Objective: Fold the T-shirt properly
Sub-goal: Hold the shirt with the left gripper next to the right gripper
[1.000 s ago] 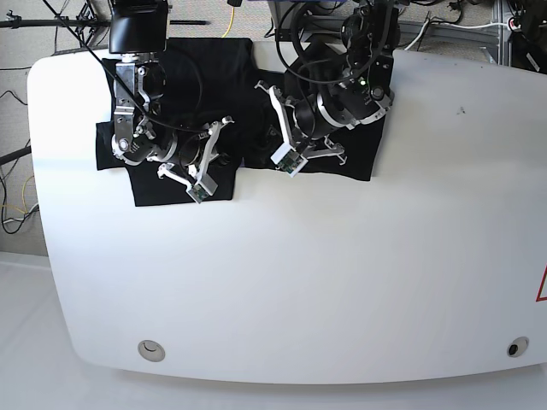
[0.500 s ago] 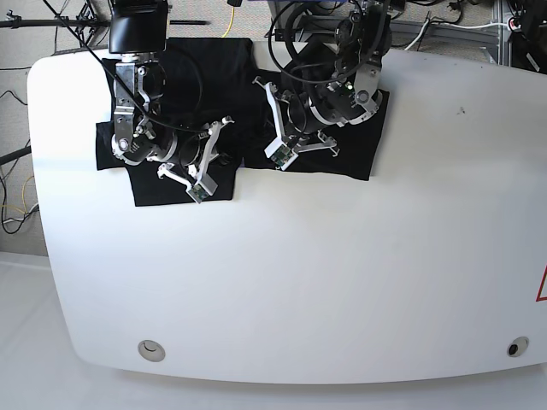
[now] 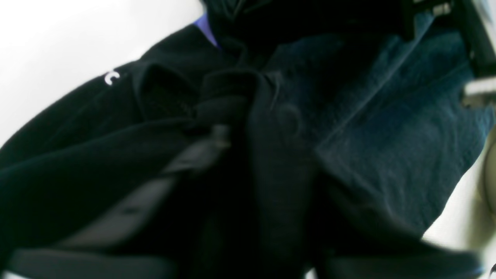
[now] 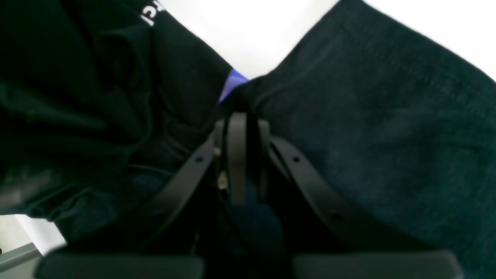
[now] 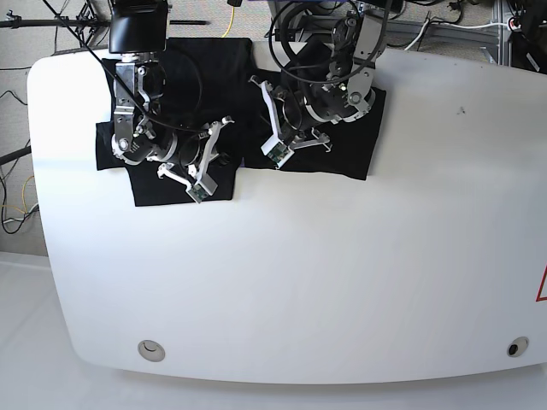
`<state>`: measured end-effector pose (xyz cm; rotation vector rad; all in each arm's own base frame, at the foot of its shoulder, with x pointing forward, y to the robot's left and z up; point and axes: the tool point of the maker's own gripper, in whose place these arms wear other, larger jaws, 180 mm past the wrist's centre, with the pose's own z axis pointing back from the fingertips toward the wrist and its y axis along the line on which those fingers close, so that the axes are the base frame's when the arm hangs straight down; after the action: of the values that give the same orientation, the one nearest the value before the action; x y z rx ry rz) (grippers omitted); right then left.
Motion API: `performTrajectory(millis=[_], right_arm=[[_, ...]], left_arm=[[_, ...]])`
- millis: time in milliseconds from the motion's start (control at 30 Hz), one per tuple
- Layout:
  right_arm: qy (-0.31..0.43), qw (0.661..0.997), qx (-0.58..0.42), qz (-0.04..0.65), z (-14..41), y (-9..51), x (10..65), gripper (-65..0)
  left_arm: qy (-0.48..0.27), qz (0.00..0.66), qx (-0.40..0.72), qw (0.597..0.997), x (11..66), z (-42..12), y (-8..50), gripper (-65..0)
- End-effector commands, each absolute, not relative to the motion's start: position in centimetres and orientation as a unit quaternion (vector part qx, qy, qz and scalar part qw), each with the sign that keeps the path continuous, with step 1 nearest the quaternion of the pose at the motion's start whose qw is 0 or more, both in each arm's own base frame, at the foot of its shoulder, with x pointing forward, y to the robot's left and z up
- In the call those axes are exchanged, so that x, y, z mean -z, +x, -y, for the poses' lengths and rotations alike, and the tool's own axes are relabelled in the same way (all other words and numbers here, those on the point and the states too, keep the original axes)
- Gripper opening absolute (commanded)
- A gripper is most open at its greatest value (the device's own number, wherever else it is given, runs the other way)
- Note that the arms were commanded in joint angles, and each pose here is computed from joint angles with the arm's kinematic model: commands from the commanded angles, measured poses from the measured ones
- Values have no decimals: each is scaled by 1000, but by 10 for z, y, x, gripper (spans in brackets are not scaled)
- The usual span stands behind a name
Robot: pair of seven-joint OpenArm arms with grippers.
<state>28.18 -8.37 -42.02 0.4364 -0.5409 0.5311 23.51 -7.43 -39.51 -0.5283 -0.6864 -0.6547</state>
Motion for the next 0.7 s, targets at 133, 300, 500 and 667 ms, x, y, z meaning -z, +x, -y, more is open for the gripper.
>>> performTrajectory(millis=[133, 300, 500, 667], right_arm=[[199, 907, -266, 261, 90, 285, 418, -611], [199, 907, -266, 261, 90, 285, 418, -611], [191, 908, -268, 259, 96, 285, 418, -611], [189, 908, -268, 259, 98, 285, 419, -611]], left_arm=[[-277, 369, 329, 824, 364, 100, 243, -252], [-284, 407, 331, 803, 340, 106, 248, -237], [-282, 430, 329, 792, 324, 105, 253, -237], [-279, 456, 328, 779, 305, 103, 257, -237]])
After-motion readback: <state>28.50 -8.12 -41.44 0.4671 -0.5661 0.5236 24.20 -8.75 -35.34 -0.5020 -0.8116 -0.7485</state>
